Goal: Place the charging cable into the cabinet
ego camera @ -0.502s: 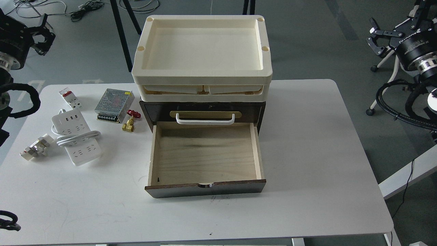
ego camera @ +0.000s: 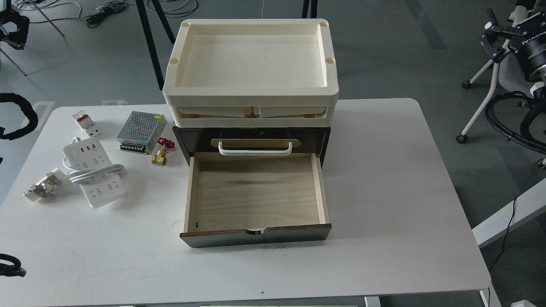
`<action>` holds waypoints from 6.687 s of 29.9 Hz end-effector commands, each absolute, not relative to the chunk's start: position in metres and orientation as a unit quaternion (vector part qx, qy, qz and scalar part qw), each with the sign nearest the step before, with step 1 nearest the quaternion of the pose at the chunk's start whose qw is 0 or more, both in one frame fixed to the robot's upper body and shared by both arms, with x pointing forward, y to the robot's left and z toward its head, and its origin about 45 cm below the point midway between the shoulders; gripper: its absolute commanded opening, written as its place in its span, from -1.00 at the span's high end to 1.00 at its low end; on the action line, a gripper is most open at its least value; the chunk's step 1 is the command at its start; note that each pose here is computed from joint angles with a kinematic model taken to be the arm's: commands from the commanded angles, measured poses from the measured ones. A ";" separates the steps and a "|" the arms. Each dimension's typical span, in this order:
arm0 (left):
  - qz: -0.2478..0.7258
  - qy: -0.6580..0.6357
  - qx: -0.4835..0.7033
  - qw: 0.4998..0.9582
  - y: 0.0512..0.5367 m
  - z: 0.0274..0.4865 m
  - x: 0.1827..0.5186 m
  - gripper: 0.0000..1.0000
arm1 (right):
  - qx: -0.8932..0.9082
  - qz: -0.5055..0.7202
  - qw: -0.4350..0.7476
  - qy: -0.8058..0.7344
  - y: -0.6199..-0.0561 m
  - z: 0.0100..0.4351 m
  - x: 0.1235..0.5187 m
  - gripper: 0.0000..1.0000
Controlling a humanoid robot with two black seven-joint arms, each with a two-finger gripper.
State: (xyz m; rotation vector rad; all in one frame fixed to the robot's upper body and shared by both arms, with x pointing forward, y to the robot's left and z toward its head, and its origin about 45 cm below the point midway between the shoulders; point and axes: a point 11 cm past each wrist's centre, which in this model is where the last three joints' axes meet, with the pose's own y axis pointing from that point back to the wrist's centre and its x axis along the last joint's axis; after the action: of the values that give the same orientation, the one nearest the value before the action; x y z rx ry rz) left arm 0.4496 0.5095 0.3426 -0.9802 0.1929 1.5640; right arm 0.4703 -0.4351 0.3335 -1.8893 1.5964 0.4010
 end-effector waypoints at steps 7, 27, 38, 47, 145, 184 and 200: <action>0.640 0.019 -0.456 0.618 0.533 0.406 0.419 -0.98 | -0.714 0.152 0.316 0.606 -0.437 0.334 0.470 -0.99; 0.334 -0.443 0.161 0.816 0.366 0.505 0.330 -0.99 | -0.696 0.126 0.306 0.637 -0.481 0.345 0.452 -0.99; 0.130 -0.525 0.484 0.688 0.377 0.402 0.328 -0.99 | -0.675 0.133 0.289 0.666 -0.509 0.322 0.430 -0.99; -0.029 -0.440 0.635 0.635 0.435 0.294 0.301 -0.99 | -0.669 0.142 0.282 0.672 -0.511 0.308 0.425 -0.99; -0.029 -0.383 0.702 0.600 0.471 0.133 0.374 0.92 | -0.644 0.182 0.271 0.691 -0.519 0.262 0.404 -0.99; 0.151 -0.312 0.486 0.802 0.416 0.331 0.265 1.00 | -0.643 0.184 0.272 0.692 -0.520 0.260 0.402 -0.99; 0.106 -0.228 0.212 0.944 0.257 0.309 0.286 0.99 | -0.627 0.184 0.261 0.711 -0.537 0.251 0.391 -0.99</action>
State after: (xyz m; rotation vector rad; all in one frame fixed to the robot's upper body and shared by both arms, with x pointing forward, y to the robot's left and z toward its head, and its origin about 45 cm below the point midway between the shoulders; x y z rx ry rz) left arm 0.2782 0.2742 0.3037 0.5039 -0.4773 0.2177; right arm 0.3930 -0.5340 0.2534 -1.7039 1.9131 0.4948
